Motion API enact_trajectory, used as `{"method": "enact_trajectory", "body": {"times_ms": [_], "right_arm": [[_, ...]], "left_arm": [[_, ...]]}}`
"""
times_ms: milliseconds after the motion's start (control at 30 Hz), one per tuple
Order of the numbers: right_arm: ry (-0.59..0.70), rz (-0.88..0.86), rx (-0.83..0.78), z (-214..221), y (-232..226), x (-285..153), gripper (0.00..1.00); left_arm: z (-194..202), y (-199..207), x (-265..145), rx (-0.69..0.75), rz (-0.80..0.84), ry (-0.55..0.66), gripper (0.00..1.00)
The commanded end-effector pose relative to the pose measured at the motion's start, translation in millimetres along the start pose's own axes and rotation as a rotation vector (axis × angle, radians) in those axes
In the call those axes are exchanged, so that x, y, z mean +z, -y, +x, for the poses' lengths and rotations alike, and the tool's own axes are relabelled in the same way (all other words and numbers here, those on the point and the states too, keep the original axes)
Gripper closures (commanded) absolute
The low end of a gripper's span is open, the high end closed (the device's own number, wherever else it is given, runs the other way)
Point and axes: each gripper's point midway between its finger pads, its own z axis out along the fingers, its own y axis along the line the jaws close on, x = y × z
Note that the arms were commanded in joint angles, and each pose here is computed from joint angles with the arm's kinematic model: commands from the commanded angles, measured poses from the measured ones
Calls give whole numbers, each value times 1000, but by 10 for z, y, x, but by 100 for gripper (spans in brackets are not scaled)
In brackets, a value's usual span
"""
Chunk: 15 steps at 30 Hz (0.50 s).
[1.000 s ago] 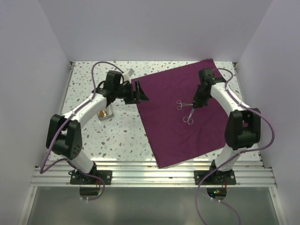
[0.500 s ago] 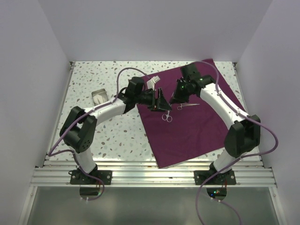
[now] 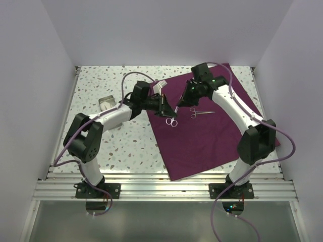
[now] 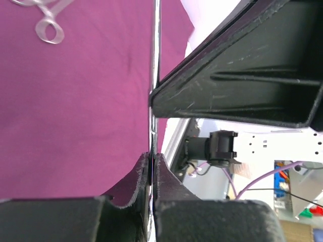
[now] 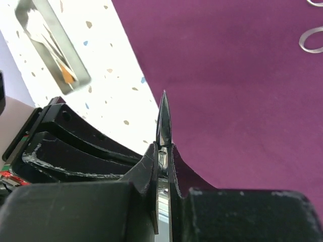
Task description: Prepare the surgical pack
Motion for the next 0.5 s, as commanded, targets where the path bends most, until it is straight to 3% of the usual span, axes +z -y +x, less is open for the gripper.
{"method": "enact_trajectory", "body": {"times_ms": [0,33,67,133,167,267,467], "right_arm": [[51,-63,3,-237,-279,-46,100],[64,-54,4,-281,-283,-75,79],[107,-5,10,-373,-198,-59,65],[125,55,19,-447,-80,-34,36],[127,80,19,-461,-29,-7,31],[106,169,18,-485,200,135,29],[33,274,112,-485,753,434,31]], "left_arm": [[-264,-312,-387,-15,-106,67,100],[-360,-439,-495,-13,-165,100,100],[-303,-642,-636,-25,-249,74,100],[-574,-1020,-1035,-35,-441,146,100],[-547,-1253,-1304,-66,-541,131,100],[-664,-1717,-1883,-129,-762,198,100],[-770,-2343,-2729,-276,-999,306,100]]}}
